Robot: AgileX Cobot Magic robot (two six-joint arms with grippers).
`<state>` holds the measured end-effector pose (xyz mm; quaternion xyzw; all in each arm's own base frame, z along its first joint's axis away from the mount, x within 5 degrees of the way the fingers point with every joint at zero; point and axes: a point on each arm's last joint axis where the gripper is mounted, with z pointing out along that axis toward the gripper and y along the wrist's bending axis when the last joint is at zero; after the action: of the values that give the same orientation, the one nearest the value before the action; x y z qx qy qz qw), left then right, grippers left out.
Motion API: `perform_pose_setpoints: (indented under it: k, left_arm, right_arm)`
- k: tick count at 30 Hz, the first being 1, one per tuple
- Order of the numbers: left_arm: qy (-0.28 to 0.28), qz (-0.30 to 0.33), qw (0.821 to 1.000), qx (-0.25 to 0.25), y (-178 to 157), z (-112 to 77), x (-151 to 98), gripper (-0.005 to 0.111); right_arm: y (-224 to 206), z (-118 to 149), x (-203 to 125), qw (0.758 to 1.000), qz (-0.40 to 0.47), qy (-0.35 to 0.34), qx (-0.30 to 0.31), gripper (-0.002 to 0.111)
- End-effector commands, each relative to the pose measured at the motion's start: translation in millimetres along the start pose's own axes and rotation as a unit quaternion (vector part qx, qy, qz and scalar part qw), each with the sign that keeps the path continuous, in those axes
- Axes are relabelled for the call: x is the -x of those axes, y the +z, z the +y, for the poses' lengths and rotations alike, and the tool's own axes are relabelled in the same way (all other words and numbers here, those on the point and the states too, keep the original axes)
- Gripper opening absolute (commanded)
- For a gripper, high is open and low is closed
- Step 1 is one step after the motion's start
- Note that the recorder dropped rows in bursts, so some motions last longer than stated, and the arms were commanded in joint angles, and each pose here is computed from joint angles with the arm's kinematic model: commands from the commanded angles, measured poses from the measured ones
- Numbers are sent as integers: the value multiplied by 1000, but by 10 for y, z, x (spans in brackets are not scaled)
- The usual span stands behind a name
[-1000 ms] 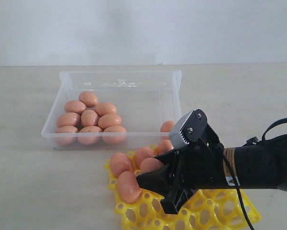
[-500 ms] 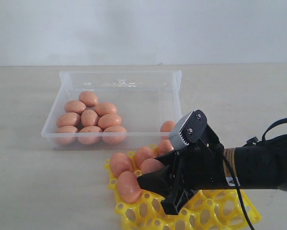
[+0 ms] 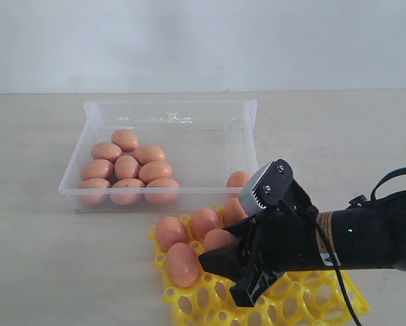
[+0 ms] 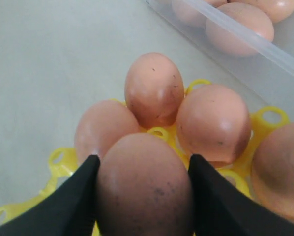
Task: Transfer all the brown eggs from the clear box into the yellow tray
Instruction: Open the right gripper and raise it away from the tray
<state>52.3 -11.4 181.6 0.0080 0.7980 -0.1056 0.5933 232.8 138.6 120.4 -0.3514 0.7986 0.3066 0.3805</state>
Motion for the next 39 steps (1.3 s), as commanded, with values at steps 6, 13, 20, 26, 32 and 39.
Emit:
perform_pose_setpoints:
  k: [6,13,20,26,32,39]
  left_arm:
    - [4,0,1000,0,7,2,-6,4]
    - [4,0,1000,0,7,2,-6,4]
    - [4,0,1000,0,7,2,-6,4]
    - [4,0,1000,0,7,2,-6,4]
    - [4,0,1000,0,7,2,-6,4]
    - [4,0,1000,0,7,2,-6,4]
  right_arm:
    - [11,29,9,1000,0,-9,11,58]
    - [2,28,28,1000,-5,-7,7,58]
    - [2,11,45,1000,-14,-11,-2,58]
    - [-111,17,235,997,-61,-34,-32,58]
    - [-346,101,527,989,-128,-53,-56,58]
    - [-696,276,837,972,-204,-92,-74,58]
